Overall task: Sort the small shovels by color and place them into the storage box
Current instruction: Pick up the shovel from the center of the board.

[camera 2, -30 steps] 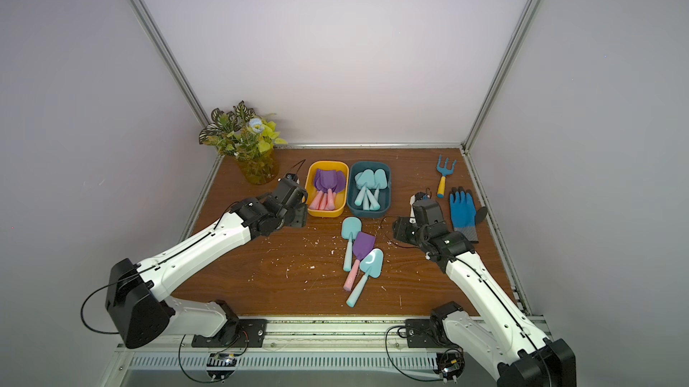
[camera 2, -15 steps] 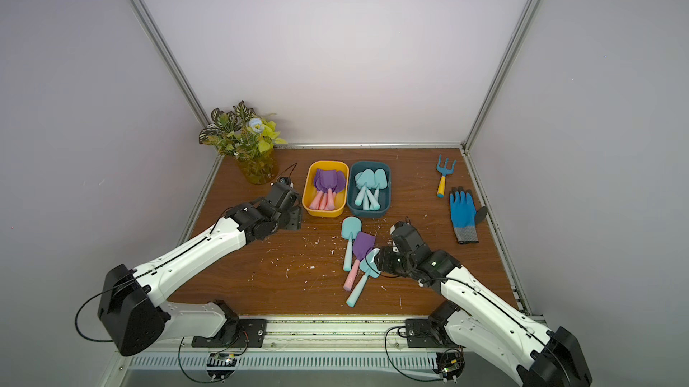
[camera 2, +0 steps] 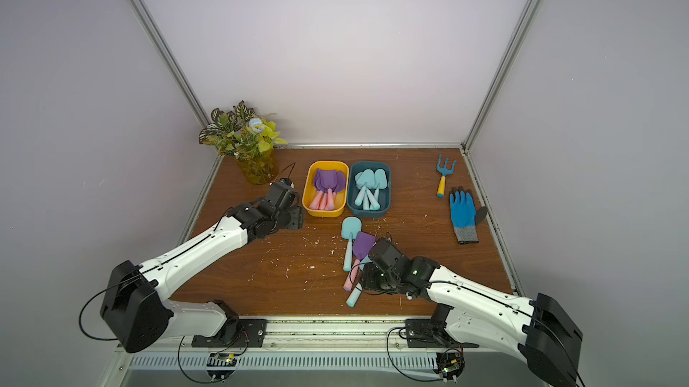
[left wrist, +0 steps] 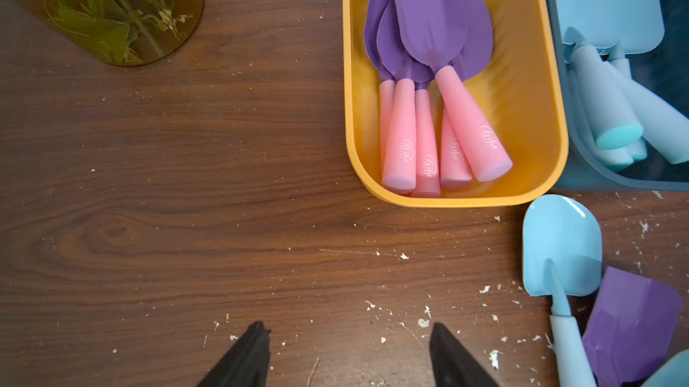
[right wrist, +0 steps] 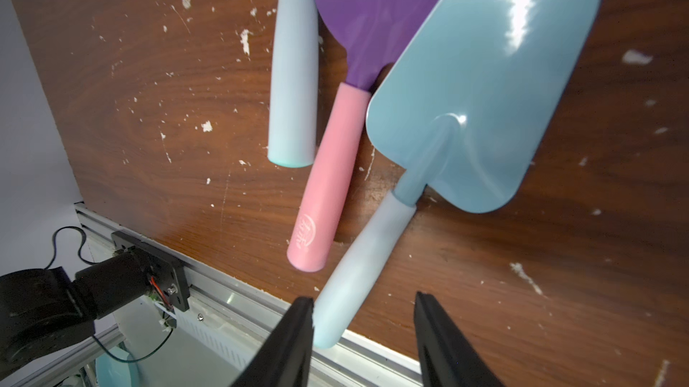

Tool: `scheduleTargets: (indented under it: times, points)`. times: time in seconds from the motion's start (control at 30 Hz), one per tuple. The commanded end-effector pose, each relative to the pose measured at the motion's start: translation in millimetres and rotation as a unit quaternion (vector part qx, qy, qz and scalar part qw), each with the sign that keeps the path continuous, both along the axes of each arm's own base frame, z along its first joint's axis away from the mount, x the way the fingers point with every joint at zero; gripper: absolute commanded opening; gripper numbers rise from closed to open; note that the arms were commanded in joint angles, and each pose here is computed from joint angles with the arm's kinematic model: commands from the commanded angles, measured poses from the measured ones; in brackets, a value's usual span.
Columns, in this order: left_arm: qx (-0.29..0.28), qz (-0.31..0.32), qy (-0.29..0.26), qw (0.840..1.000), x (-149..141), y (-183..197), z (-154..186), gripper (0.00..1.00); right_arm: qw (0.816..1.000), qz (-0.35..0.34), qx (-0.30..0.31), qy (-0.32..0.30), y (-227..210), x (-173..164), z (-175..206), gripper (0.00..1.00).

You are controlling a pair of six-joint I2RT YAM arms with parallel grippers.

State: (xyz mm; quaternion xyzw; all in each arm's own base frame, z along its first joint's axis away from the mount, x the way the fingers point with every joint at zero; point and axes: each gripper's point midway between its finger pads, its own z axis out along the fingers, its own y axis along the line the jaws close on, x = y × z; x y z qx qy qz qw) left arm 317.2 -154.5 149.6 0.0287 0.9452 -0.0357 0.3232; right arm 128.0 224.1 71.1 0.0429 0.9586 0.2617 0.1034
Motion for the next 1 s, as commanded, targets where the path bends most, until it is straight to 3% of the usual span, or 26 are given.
scheduleTargets:
  times: [0.0, 0.97]
  points:
    - [-0.002, -0.005, 0.002, 1.0, 3.0, 4.2, -4.0, 0.7, 1.0, -0.017, 0.006, -0.001, 11.0, 3.3, 1.4, 0.51]
    - [-0.039, -0.004, 0.007, 0.999, 1.8, 19.9, -13.3, 0.71, 0.997, -0.051, -0.056, 0.03, 14.0, 7.8, -17.8, 0.51]
